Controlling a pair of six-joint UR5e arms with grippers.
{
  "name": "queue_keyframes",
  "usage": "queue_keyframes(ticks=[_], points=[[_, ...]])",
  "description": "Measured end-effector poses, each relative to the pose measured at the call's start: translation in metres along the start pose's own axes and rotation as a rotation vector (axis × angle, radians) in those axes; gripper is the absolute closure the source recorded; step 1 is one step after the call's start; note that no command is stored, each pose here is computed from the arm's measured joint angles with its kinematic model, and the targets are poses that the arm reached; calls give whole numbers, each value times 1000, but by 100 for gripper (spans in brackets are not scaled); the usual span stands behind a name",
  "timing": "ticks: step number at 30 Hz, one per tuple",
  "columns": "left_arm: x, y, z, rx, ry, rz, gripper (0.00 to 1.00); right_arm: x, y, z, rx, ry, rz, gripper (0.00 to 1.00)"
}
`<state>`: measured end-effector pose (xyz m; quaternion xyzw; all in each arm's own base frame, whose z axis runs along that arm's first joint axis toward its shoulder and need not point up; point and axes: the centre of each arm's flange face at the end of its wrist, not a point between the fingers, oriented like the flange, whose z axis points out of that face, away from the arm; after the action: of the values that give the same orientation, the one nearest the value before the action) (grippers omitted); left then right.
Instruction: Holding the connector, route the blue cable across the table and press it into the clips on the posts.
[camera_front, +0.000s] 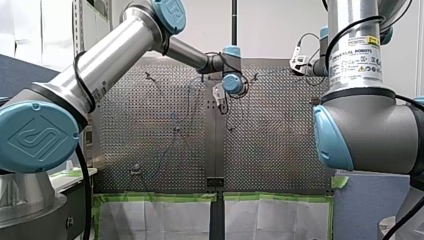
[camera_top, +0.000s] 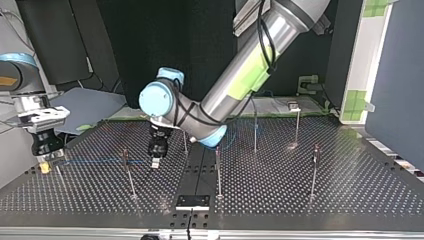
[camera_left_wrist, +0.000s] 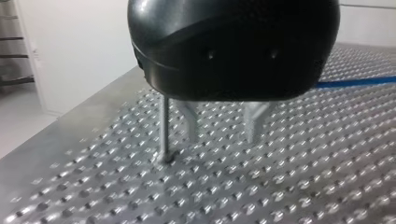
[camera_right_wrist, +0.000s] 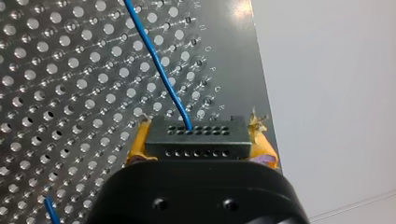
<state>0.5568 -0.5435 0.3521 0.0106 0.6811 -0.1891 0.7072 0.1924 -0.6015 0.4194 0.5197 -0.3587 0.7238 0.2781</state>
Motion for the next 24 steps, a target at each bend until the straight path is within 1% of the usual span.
queue_keyframes(ticks=[2, 5, 13, 15, 17, 24], points=[[2, -3, -3, -1, 13, 7, 0, -1, -1, 0, 1, -2, 0, 100], [4, -6, -9, -14, 31, 15, 0, -4, -2, 1, 4, -5, 1, 100], [8, -15, -32, -63, 87, 42, 0, -16, -5, 4, 11, -21, 4, 100], [6, -17, -40, -74, 94, 47, 0, -17, -5, 5, 11, -24, 5, 100], [2, -18, -45, -77, 90, 46, 0, -18, -5, 5, 12, -25, 4, 100], [-21, -23, -63, -58, 43, 24, 0, -19, -7, 5, 15, -28, 4, 100]])
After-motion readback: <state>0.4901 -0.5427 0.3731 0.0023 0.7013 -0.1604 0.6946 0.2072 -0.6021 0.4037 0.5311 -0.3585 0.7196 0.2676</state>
